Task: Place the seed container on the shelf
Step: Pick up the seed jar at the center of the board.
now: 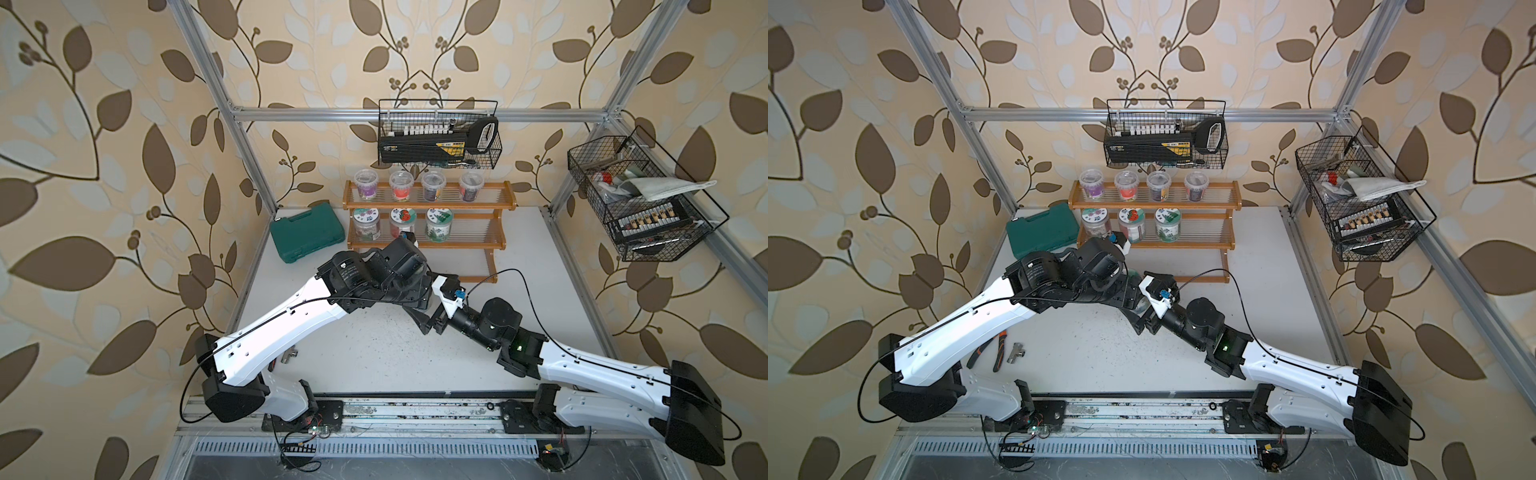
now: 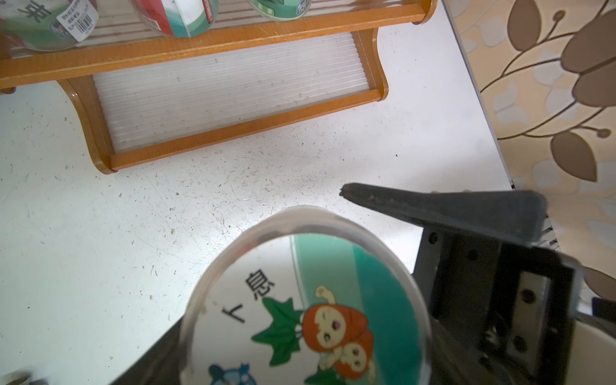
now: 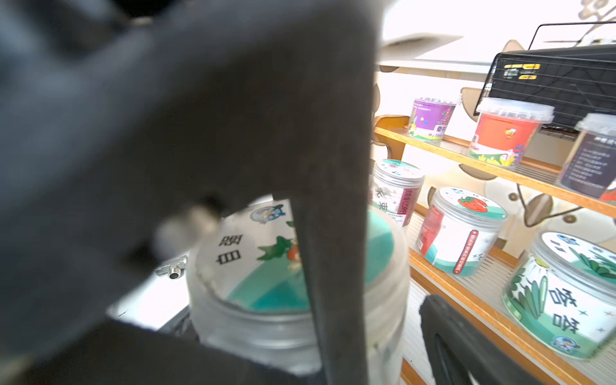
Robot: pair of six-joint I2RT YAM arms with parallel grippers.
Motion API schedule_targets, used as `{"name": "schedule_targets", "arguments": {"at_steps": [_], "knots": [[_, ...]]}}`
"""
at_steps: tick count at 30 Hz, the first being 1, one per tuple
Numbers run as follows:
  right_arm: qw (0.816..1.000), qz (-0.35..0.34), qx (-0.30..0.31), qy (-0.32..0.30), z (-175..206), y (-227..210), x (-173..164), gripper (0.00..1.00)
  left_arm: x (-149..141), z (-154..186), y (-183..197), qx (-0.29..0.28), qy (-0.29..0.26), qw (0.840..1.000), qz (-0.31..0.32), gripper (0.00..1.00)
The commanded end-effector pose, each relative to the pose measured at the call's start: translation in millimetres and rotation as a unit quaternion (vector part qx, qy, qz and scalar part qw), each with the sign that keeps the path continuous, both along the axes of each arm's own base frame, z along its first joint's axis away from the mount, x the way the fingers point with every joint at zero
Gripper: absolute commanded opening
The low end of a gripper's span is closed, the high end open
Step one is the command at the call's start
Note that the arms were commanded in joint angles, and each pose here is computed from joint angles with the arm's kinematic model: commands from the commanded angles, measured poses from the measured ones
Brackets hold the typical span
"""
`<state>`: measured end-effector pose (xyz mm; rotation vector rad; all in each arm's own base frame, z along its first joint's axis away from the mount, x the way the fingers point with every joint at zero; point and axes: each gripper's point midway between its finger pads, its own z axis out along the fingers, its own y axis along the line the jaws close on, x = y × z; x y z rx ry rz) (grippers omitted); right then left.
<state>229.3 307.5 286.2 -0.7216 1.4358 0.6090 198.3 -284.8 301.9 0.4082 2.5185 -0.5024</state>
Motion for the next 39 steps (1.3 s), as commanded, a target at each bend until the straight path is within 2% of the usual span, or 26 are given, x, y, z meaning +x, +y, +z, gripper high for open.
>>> {"name": "schedule_targets", "arguments": {"at_steps": [1, 8, 12, 14, 15, 24, 30, 39], "knots": [[0.999, -0.025, 0.019, -0.005, 12.7, -4.8, 5.7, 0.93, 1.2, 15.4, -3.8, -0.033, -0.014, 0.999, 0.000, 0.62], [1.000, -0.014, 0.016, -0.016, 15.8, -4.4, 1.3, 0.60, 0.7, 16.2, -5.6, -0.037, -0.019, 0.999, -0.009, 0.68], [1.000, -0.007, 0.015, -0.019, 15.0, -4.3, -0.9, 0.49, 1.4, 18.2, -3.2, -0.038, -0.027, 0.999, -0.010, 0.89], [1.000, -0.005, 0.017, -0.020, 15.5, -4.5, -2.1, 0.48, 0.8, 22.8, -1.9, -0.045, -0.034, 0.998, -0.011, 0.98], [1.000, -0.003, 0.018, -0.021, 14.8, -4.2, -2.8, 0.48, 1.3, 25.6, -0.6, -0.048, -0.038, 0.998, -0.010, 0.98], [0.999, -0.022, 0.025, -0.030, 12.6, -11.9, -0.4, 0.50, 6.1, 60.9, 37.3, -0.064, -0.112, 0.991, 0.032, 0.98], [0.991, -0.083, 0.085, -0.057, 22.9, -35.6, 10.9, 0.53, 5.2, 76.9, 74.4, -0.087, -0.165, 0.979, 0.076, 0.98], [0.974, -0.162, 0.138, -0.078, 30.8, -73.8, 38.4, 0.54, 0.1, 75.3, 95.8, -0.091, -0.180, 0.975, 0.094, 0.98]]}}
